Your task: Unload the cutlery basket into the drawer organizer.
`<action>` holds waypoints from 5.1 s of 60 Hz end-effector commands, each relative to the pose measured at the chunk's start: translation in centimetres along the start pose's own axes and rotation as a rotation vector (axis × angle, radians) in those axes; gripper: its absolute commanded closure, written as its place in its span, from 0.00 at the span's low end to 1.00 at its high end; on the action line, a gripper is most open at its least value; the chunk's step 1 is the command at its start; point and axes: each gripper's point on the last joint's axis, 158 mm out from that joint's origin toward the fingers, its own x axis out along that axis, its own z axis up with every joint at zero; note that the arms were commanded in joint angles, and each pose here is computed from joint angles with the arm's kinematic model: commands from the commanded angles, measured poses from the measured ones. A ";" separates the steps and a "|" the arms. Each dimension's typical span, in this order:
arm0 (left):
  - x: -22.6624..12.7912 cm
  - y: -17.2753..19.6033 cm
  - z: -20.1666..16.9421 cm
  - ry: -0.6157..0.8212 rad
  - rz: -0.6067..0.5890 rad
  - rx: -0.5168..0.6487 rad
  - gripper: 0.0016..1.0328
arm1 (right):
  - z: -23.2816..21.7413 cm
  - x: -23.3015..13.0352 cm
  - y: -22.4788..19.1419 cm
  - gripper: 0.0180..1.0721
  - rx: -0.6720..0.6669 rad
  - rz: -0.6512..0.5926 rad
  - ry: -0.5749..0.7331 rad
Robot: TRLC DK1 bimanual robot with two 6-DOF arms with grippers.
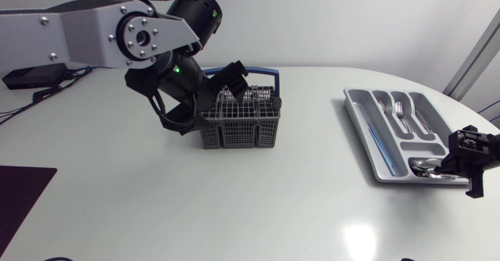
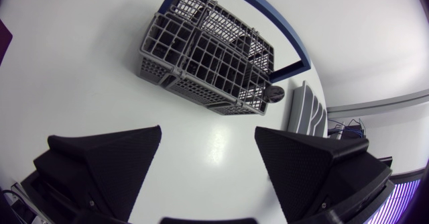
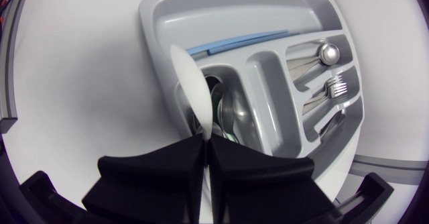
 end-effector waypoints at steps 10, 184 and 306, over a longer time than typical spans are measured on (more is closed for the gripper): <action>-0.5 1.3 -0.6 -0.001 0.025 0.044 0.05 | -2.5 1.0 -0.5 0.93 -0.048 -0.001 0.071; 2.8 1.1 -0.9 -0.313 -0.185 0.986 0.05 | 42.0 -1.2 2.2 0.25 0.774 0.287 -0.374; 5.1 1.5 -1.3 -0.303 -0.214 0.995 0.05 | 44.3 -5.3 1.4 0.94 0.749 0.244 -0.557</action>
